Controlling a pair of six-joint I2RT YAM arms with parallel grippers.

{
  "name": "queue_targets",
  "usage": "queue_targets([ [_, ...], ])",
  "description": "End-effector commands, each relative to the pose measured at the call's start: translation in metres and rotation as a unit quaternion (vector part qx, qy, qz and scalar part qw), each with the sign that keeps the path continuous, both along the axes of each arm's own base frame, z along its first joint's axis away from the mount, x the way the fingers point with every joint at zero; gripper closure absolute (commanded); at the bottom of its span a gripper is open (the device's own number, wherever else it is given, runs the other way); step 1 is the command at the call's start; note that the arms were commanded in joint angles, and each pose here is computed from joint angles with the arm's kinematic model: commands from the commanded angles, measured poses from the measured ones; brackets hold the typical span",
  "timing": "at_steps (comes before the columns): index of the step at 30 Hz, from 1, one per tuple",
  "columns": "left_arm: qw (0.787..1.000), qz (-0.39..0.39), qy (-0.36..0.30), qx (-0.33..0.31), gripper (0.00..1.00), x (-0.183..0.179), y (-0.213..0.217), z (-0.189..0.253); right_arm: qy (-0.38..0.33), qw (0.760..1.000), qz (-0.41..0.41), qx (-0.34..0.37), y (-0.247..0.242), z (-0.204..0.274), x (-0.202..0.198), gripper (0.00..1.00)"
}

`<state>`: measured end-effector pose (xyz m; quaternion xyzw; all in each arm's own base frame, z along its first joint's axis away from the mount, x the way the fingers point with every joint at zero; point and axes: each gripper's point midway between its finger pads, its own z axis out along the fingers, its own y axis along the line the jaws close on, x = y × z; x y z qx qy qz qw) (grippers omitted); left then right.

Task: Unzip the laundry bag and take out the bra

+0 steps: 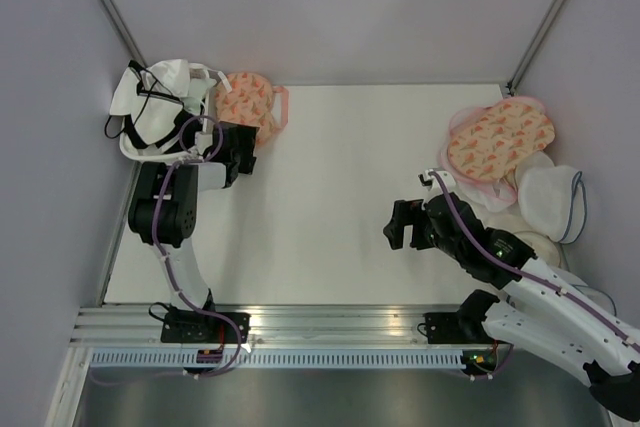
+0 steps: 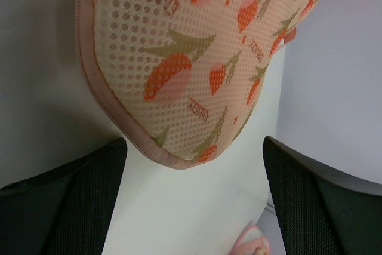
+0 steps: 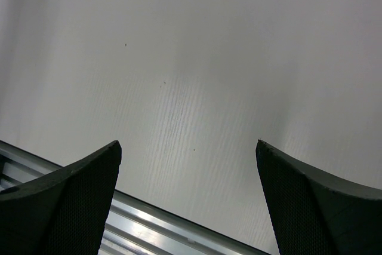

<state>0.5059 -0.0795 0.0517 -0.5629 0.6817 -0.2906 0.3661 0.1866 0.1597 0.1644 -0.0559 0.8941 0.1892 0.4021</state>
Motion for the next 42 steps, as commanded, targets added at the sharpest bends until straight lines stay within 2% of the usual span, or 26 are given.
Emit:
queue_targets([
  [1, 0.999, 0.035, 0.024, -0.004, 0.02, -0.001, 0.01, -0.009, -0.007, 1.0, 0.0, -0.001, 0.003, 0.007, 0.004, 0.02],
  [3, 0.999, 0.034, 0.028, -0.005, 0.06, 0.004, 0.012, -0.015, -0.005, 1.0, 0.0, 0.002, 0.004, 0.009, 0.004, 0.02],
  [6, 1.0, 0.016, 0.022, -0.013, 0.57, 0.017, 0.009, -0.023, -0.009, 1.0, -0.004, 0.011, 0.004, 0.013, 0.003, 0.02],
  [7, 1.0, 0.006, 0.016, -0.02, 0.89, 0.021, 0.005, -0.021, -0.013, 1.0, -0.007, 0.014, 0.002, 0.016, 0.003, 0.02],
  [8, 1.0, 0.003, 0.015, -0.021, 0.98, 0.022, 0.004, -0.024, -0.013, 1.0, -0.009, 0.016, 0.001, 0.016, 0.002, 0.02],
  [12, 0.999, -0.044, -0.02, -0.004, 0.98, 0.028, -0.006, -0.007, -0.019, 0.999, -0.015, 0.02, -0.003, 0.019, 0.001, 0.02],
  [17, 0.986, -0.163, -0.044, -0.017, 0.98, -0.002, -0.046, 0.011, -0.027, 0.999, -0.017, 0.023, -0.001, 0.02, 0.005, 0.02],
  [20, 0.972, -0.228, -0.046, -0.024, 0.98, -0.052, -0.072, 0.015, -0.031, 0.999, -0.026, 0.025, 0.0, 0.02, 0.01, 0.02],
  [21, 0.967, -0.252, -0.025, -0.031, 0.98, -0.083, -0.079, 0.0, -0.033, 0.999, -0.028, 0.025, 0.001, 0.02, 0.012, 0.02],
  [23, 0.951, -0.304, -0.042, -0.023, 0.98, -0.116, -0.097, 0.014, -0.037, 0.998, -0.035, 0.022, 0.002, 0.02, 0.017, 0.02],
  [24, 0.942, -0.333, -0.021, -0.028, 0.98, -0.149, -0.104, -0.001, -0.037, 0.998, -0.039, 0.023, 0.002, 0.02, 0.018, 0.02],
  [25, 0.932, -0.36, -0.038, -0.023, 0.98, -0.163, -0.112, 0.011, -0.036, 0.998, -0.04, 0.022, 0.004, 0.019, 0.02, 0.02],
  [27, 0.899, -0.438, -0.006, -0.01, 0.98, -0.212, -0.13, -0.005, -0.042, 0.998, -0.046, 0.025, 0.006, 0.021, 0.025, 0.02],
  [29, 0.868, -0.496, -0.009, 0.013, 0.98, -0.24, -0.139, -0.001, -0.041, 0.998, -0.049, 0.024, 0.009, 0.019, 0.03, 0.02],
  [30, 0.868, -0.495, 0.036, 0.016, 0.98, -0.262, -0.13, -0.017, -0.042, 0.998, -0.049, 0.025, 0.011, 0.019, 0.032, 0.02],
  [31, 0.87, -0.491, 0.034, 0.019, 0.98, -0.27, -0.128, -0.017, -0.037, 0.998, -0.049, 0.023, 0.014, 0.015, 0.033, 0.02],
  [32, 0.874, -0.486, 0.004, 0.021, 0.98, -0.275, -0.127, -0.002, -0.039, 0.998, -0.046, 0.029, 0.018, 0.016, 0.035, 0.02],
  [33, 0.883, -0.468, 0.023, 0.029, 0.98, -0.285, -0.116, -0.014, -0.035, 0.998, -0.039, 0.033, 0.022, 0.015, 0.036, 0.02],
  [38, 0.907, -0.419, -0.001, 0.049, 0.98, -0.292, -0.098, 0.003, -0.009, 0.999, -0.012, 0.052, 0.045, 0.002, 0.038, 0.03],
  [40, 0.916, -0.399, -0.011, 0.044, 0.98, -0.294, -0.094, 0.012, 0.005, 0.997, 0.015, 0.071, 0.06, -0.004, 0.035, 0.14],
  [41, 0.922, -0.386, -0.011, 0.029, 0.98, -0.296, -0.095, 0.014, 0.011, 0.996, 0.028, 0.081, 0.067, -0.007, 0.033, 0.24],
  [42, 0.928, -0.371, -0.029, 0.03, 0.98, -0.297, -0.091, 0.019, 0.021, 0.995, 0.041, 0.085, 0.073, -0.013, 0.031, 0.62],
])
